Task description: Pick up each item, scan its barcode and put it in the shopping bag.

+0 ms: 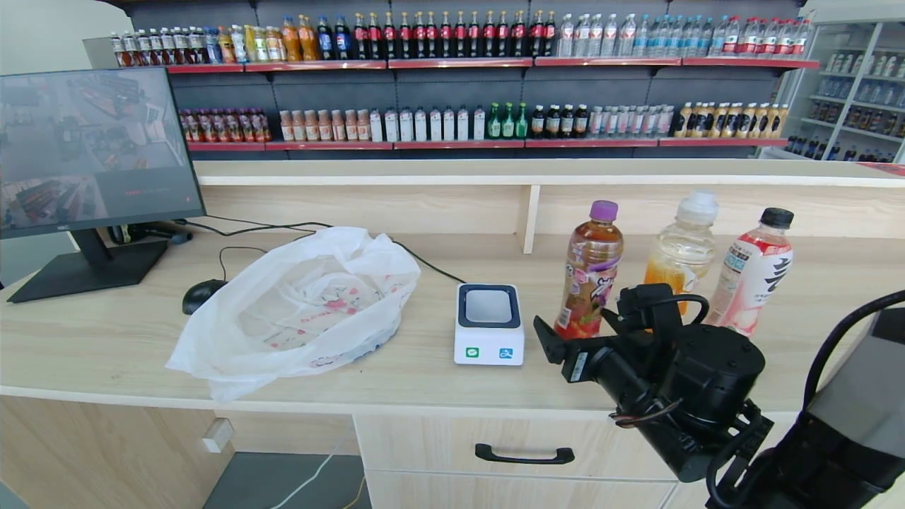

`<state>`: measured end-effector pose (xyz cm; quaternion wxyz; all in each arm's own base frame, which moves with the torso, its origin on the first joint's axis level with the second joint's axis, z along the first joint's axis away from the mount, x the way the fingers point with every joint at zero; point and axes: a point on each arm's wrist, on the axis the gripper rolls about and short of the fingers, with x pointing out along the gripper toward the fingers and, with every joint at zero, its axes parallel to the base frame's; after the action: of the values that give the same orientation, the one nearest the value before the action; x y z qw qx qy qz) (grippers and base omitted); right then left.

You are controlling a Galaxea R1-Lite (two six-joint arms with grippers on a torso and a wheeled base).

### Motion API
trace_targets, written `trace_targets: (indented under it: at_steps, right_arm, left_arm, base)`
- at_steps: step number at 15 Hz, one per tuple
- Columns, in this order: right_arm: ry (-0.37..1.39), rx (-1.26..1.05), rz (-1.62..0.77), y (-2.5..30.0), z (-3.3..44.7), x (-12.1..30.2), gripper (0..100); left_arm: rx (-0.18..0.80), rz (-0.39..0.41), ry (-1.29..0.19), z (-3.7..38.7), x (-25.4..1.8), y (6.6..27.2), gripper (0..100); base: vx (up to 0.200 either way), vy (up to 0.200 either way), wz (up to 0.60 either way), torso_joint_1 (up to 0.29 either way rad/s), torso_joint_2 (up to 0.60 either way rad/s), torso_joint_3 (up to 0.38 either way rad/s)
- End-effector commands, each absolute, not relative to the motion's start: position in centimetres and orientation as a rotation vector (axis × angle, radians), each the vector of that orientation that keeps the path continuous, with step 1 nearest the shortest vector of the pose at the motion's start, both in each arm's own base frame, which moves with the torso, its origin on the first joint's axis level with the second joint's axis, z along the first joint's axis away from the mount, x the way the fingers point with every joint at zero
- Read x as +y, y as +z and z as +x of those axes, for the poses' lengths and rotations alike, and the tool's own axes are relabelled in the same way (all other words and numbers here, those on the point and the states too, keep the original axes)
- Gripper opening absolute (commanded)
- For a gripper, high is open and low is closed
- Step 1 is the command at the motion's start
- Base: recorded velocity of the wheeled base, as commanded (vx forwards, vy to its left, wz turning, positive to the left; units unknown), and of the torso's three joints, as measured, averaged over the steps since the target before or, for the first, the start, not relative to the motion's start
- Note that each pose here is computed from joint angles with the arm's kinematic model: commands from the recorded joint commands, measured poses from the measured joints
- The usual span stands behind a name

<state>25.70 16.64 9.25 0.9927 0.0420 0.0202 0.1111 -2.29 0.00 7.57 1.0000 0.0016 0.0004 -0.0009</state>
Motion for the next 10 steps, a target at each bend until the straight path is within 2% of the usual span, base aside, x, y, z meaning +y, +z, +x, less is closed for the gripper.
trace_targets:
  at_steps: [1, 10]
  right_arm:
    - [0.221, 0.044, 0.083, 9.1, 25.7, 16.7, 100]
    - [0.153, 0.012, 0.07, 9.8, 26.9, 15.5, 100]
  left_arm:
    - [0.002, 0.003, -0.002, -2.3, 0.0, 7.5, 100]
    - [0.0, 0.003, -0.002, -2.3, 0.0, 7.6, 100]
  base:
    - [0.0, 0.0, 0.0, 0.0, 0.0, 0.0]
    - [0.0, 0.0, 0.0, 0.0, 0.0, 0.0]
